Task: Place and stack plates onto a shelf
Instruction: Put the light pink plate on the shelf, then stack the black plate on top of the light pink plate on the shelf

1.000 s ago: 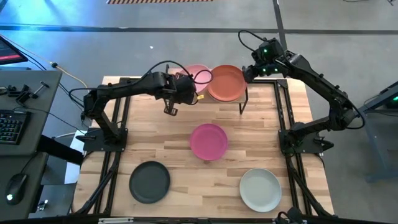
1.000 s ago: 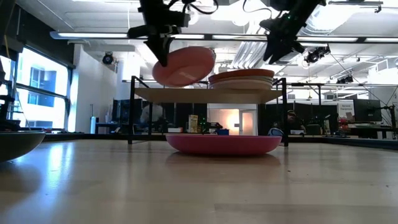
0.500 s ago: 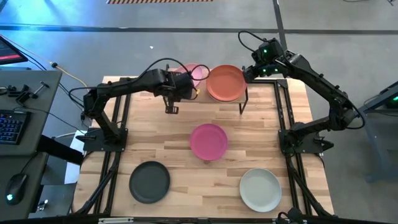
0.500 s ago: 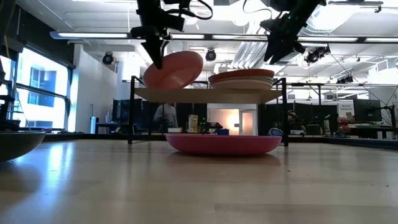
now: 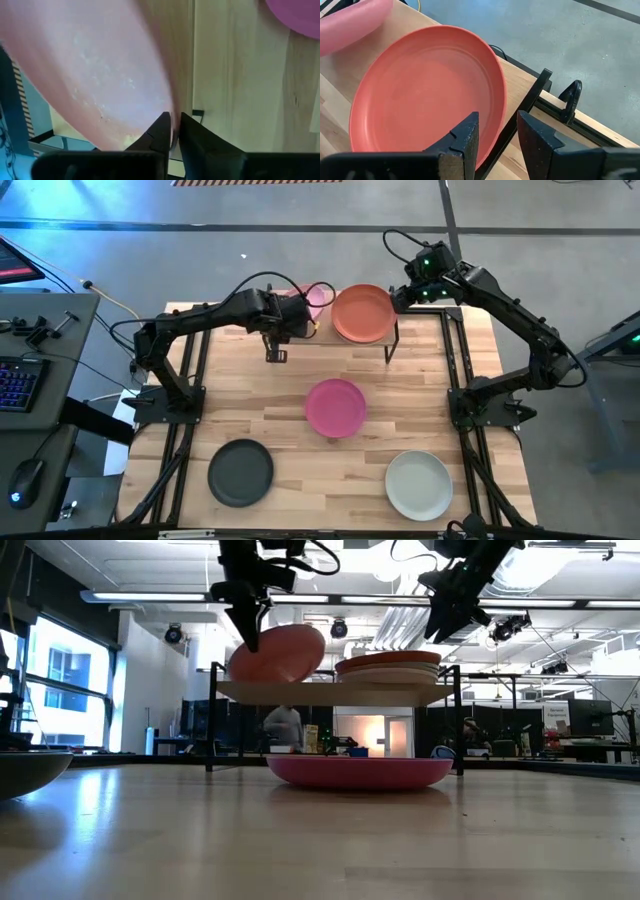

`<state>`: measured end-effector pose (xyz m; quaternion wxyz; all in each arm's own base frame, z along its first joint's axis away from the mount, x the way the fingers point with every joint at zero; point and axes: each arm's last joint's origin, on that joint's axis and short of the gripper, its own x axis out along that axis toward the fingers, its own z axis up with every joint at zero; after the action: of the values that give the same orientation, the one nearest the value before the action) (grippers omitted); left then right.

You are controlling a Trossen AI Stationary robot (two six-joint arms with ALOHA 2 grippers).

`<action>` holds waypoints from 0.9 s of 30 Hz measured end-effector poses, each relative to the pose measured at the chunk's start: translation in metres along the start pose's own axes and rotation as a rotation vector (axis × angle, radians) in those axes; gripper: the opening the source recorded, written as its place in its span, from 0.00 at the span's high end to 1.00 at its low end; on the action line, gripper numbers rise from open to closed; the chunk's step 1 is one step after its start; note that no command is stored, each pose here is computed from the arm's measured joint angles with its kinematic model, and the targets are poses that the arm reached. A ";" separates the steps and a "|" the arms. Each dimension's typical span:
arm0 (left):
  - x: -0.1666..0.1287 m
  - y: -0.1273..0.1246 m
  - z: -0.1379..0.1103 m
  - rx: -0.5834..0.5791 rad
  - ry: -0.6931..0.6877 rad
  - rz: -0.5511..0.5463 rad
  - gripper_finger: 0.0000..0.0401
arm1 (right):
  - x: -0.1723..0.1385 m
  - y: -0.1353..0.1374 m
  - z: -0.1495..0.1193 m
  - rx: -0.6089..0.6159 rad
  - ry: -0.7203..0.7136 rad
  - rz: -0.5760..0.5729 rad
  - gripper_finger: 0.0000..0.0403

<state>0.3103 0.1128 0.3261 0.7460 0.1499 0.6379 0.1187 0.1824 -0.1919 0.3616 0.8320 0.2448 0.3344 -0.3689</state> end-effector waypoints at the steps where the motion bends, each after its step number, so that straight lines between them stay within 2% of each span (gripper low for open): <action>1: 0.000 0.000 0.000 -0.007 0.000 0.000 0.92 | 0.000 0.000 0.000 0.000 0.000 0.000 0.72; 10: 0.000 0.000 0.000 -0.009 0.003 0.000 0.81 | 0.000 0.000 0.000 0.000 0.000 0.000 0.72; 16: 0.000 0.000 -0.002 -0.008 0.036 0.035 0.77 | 0.000 0.000 0.000 0.002 0.000 0.000 0.72; 20: -0.005 -0.002 -0.005 -0.039 0.071 0.019 0.76 | 0.000 0.000 0.000 0.003 0.000 0.000 0.72; 24: -0.012 -0.012 -0.011 -0.098 0.113 -0.064 0.76 | 0.000 0.000 -0.001 0.004 0.015 -0.002 0.72; 27: -0.017 -0.025 -0.013 -0.165 0.146 -0.210 0.76 | 0.000 0.000 -0.003 0.005 0.034 0.005 0.72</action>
<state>0.2940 0.0841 0.3305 0.7156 0.0113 0.6908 0.1025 0.1810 -0.1899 0.3595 0.8264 0.2537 0.3470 -0.3637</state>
